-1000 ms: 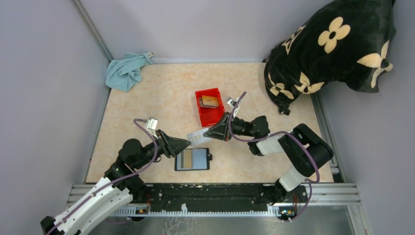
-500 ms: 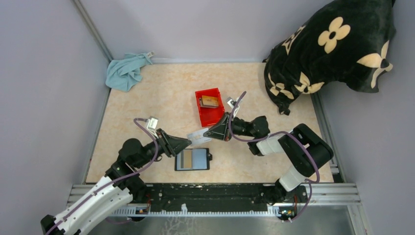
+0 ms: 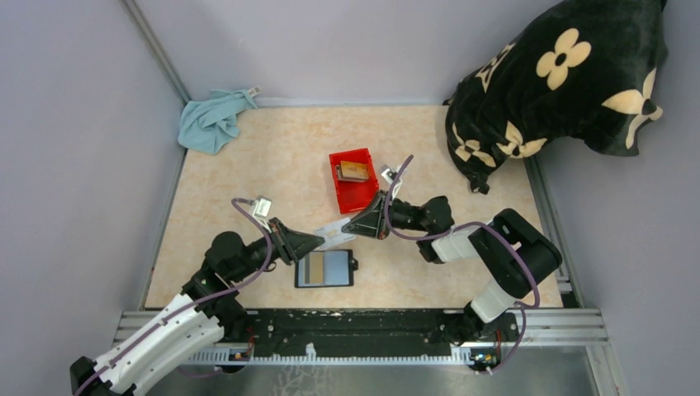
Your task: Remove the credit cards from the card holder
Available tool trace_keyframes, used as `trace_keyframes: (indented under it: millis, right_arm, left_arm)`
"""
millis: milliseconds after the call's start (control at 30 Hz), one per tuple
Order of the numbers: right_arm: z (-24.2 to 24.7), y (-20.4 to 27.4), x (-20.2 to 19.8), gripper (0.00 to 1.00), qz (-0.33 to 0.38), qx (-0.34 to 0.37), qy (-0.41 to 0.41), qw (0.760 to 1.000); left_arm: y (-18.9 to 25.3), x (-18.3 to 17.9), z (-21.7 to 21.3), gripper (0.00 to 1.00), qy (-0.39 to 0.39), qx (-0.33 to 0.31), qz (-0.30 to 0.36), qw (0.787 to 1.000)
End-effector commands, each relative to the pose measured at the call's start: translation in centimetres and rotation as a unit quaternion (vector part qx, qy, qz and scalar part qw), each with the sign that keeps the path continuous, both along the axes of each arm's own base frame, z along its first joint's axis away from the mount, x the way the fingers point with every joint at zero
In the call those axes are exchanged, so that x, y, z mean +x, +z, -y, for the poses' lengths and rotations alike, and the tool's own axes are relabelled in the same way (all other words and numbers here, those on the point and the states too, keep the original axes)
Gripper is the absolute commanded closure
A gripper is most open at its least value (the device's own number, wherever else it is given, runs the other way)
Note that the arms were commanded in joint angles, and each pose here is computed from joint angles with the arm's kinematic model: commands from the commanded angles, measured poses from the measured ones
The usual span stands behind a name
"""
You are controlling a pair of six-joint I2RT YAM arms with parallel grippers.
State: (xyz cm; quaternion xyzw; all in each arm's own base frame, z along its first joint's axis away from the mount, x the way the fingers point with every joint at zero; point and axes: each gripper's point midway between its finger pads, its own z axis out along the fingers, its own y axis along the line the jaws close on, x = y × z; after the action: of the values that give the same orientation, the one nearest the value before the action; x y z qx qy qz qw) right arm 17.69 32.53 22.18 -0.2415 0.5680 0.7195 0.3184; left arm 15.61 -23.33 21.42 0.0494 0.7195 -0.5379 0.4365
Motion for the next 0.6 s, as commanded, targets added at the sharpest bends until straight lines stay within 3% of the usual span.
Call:
trace_keyframes:
  millis: [0,133,167,233,300,433,567]
  right_arm:
    - [0.3,4.3,-0.8,1.0,0.096,0.075,0.001,0.993]
    - [0.3,4.3,-0.7,1.0,0.096,0.074,0.0,0.993]
    - [0.4,4.4,-0.6,0.9,0.096,0.075,-0.004,0.993]
    - [1.0,4.6,0.4,0.48,0.084,0.082,-0.033,0.993]
    - [2.2,4.8,2.2,0.34,0.06,0.091,-0.084,0.99]
    - [6.6,4.7,5.5,0.29,0.03,0.106,-0.198,0.974]
    - [10.4,4.1,7.5,0.29,0.018,0.089,-0.268,0.959]
  left_arm:
    - [0.8,0.0,0.1,0.96,-0.004,-0.012,0.015,1.0]
    - [1.0,0.2,-0.2,1.0,0.007,-0.006,0.021,1.0]
    - [1.1,0.5,-0.4,1.0,0.017,-0.004,0.024,1.0]
    - [1.4,1.2,-0.8,1.0,0.039,-0.002,0.021,0.999]
    - [1.3,1.9,-0.8,1.0,0.05,0.024,0.013,0.998]
    - [0.5,4.0,0.3,1.0,0.054,0.093,-0.011,0.994]
    - [1.7,7.5,2.2,1.0,0.058,0.115,-0.013,0.992]
